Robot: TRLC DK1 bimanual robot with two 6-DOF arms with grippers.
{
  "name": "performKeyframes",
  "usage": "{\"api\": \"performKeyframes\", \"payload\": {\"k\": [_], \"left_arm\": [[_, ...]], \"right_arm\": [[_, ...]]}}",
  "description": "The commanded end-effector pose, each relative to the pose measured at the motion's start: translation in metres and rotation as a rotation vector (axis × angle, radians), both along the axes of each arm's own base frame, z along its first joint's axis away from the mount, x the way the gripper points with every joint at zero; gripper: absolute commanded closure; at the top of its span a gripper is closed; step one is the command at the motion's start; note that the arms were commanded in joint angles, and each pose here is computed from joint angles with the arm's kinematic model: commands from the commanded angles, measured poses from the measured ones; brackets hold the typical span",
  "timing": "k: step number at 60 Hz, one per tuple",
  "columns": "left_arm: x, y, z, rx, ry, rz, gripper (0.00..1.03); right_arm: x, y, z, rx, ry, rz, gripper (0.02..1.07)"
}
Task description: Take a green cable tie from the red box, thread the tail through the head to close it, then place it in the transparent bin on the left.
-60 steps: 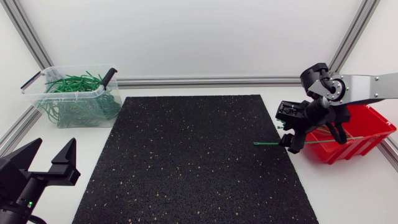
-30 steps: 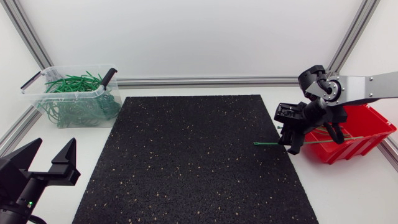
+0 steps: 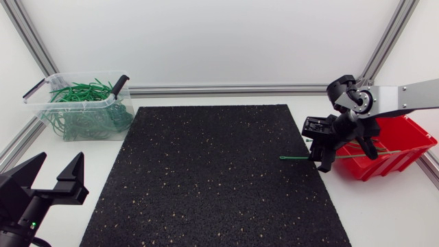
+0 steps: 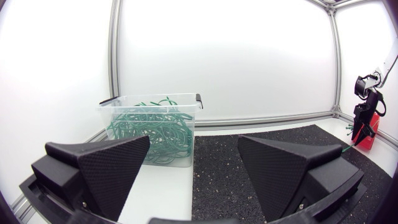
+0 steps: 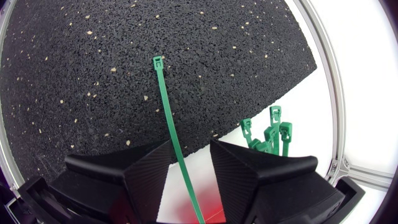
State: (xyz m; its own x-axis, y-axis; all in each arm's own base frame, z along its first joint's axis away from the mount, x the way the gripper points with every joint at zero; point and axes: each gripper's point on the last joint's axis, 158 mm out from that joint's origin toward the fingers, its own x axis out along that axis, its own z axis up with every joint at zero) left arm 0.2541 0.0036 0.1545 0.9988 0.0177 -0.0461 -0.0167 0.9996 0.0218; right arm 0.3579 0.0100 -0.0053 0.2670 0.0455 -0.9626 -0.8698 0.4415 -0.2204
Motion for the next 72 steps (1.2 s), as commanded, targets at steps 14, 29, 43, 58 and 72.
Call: {"api": "performKeyframes", "payload": {"k": [14, 29, 43, 58, 72], "left_arm": [[0.001, 0.0, -0.027, -0.022, 0.069, 0.005, 0.05], [0.001, 0.001, -0.027, -0.022, 0.069, 0.008, 0.05], [0.001, 0.001, -0.026, -0.022, 0.067, 0.008, 0.05], [0.0, 0.002, -0.024, -0.031, 0.058, 0.011, 0.05], [0.0, 0.002, -0.021, -0.033, 0.046, 0.011, 0.05]], "right_arm": [[-0.022, 0.001, -0.015, -0.011, 0.083, 0.047, 1.01], [-0.035, 0.009, 0.009, -0.013, 0.017, 0.072, 1.01], [-0.044, 0.021, 0.046, -0.004, -0.105, 0.091, 1.01], [-0.05, 0.045, 0.1, 0.052, -0.311, 0.089, 1.01], [-0.07, 0.083, 0.152, 0.27, -0.345, 0.07, 1.01]]}}
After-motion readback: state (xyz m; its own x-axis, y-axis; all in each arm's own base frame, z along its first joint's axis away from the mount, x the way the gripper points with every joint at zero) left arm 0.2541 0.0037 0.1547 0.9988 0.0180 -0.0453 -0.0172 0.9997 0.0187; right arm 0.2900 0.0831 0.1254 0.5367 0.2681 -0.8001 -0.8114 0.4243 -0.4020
